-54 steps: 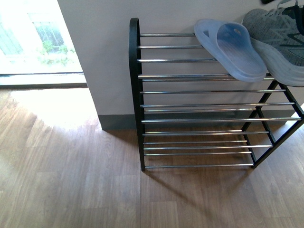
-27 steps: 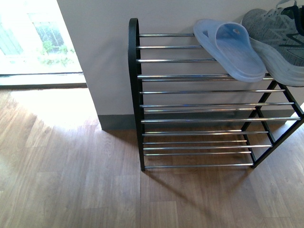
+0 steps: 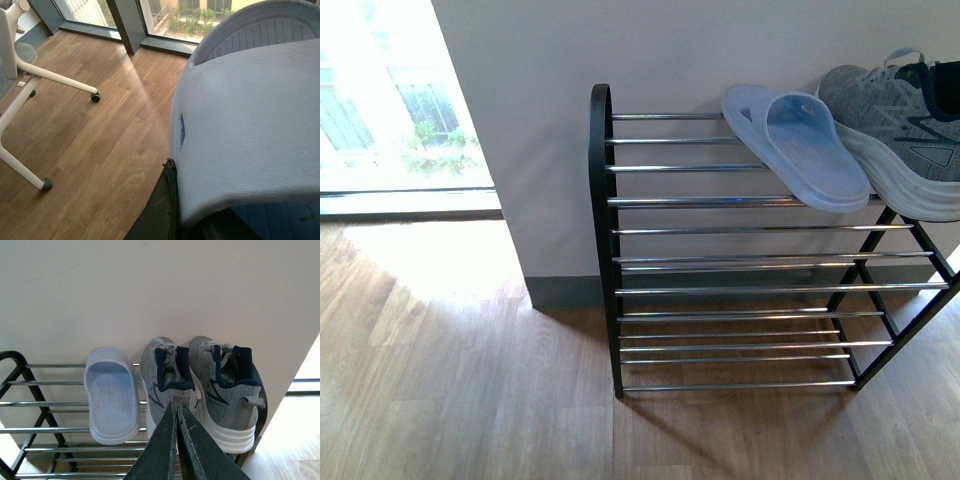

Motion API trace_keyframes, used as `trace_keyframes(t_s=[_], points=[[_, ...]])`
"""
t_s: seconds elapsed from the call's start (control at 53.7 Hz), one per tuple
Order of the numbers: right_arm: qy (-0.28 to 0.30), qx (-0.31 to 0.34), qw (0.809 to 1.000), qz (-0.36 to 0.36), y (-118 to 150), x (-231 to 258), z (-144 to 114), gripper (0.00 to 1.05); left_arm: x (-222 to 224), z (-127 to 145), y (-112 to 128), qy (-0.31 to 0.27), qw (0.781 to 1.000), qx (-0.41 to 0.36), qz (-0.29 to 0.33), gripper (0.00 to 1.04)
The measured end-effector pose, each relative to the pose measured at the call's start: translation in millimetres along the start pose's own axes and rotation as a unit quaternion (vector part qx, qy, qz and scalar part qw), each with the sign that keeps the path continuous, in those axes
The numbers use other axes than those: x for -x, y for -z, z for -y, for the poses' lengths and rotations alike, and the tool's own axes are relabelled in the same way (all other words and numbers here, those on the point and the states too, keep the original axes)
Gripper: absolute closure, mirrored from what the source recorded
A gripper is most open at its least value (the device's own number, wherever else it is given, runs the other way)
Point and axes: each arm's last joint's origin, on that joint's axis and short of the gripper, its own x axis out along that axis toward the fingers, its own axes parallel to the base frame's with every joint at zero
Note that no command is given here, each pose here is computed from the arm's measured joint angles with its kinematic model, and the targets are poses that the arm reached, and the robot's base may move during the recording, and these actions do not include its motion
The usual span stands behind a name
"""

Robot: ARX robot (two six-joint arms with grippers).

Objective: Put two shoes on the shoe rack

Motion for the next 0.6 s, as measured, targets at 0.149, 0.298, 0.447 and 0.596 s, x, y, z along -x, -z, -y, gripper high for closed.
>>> trace_keyframes(t_s=[0.149,0.298,0.447,0.596], points=[[-0.001,0.000,1.000,-0.001,4.4,14.6,-0.1,1.03,0.0,0.0,0.0,0.000,1.000,0.000,0.000,1.03],[-0.001,0.000,1.000,-0.003,9.1,31.5,-0.1,1.03,0.0,0.0,0.0,0.000,1.000,0.000,0.000,1.03],[-0.002,0.000,1.000,0.002,18.8,47.1,-0.2,1.03,0.0,0.0,0.0,0.000,1.000,0.000,0.000,1.03],[-0.002,0.000,1.000,-0.005,22.5,58.4,-0.2,1.03,0.0,0.0,0.0,0.000,1.000,0.000,0.000,1.03]])
